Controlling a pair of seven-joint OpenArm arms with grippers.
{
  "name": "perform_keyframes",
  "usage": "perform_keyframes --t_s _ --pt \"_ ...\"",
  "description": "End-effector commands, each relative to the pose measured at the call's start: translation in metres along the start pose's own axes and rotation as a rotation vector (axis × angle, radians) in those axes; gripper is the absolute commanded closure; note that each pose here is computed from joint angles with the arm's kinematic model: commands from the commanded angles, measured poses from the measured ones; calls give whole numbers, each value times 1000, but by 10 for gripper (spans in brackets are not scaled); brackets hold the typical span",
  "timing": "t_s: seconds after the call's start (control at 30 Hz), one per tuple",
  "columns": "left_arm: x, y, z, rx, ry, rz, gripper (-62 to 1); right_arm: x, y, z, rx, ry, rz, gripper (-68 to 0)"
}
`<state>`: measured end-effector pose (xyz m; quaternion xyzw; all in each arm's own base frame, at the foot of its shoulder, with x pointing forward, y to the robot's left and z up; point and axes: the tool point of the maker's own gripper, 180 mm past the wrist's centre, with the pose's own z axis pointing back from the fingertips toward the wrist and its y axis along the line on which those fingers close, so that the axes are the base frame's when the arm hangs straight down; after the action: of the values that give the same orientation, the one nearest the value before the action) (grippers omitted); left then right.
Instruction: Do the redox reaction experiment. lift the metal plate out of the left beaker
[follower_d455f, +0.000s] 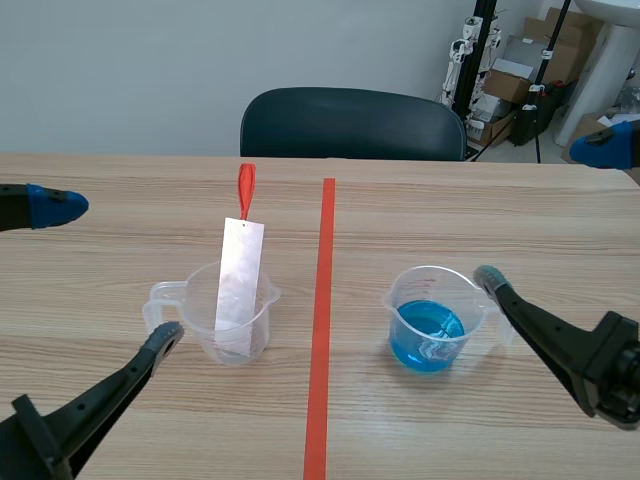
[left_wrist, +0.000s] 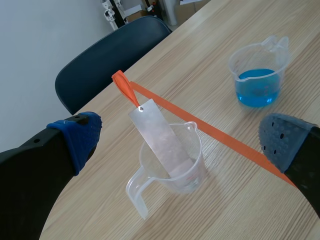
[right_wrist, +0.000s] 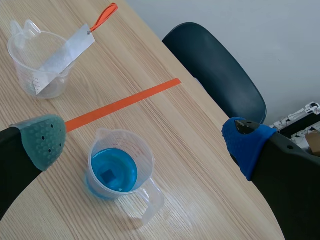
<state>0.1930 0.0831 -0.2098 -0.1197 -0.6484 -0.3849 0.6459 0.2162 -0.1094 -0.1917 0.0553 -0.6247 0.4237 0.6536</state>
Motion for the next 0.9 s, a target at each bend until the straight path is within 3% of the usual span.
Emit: perform_keyframes --t_s 0.0,0.7,0.87 --pt "8 2 -1 10 -33 1 -623 8 -2 -1 -8 -29 4 -679" --pt "7 2 -1 10 -30 1 -623 4 -2 -1 -4 -8 21 -679" --pt "7 2 -1 10 -29 1 -623 9 -5 -1 -19 -33 -46 -679"
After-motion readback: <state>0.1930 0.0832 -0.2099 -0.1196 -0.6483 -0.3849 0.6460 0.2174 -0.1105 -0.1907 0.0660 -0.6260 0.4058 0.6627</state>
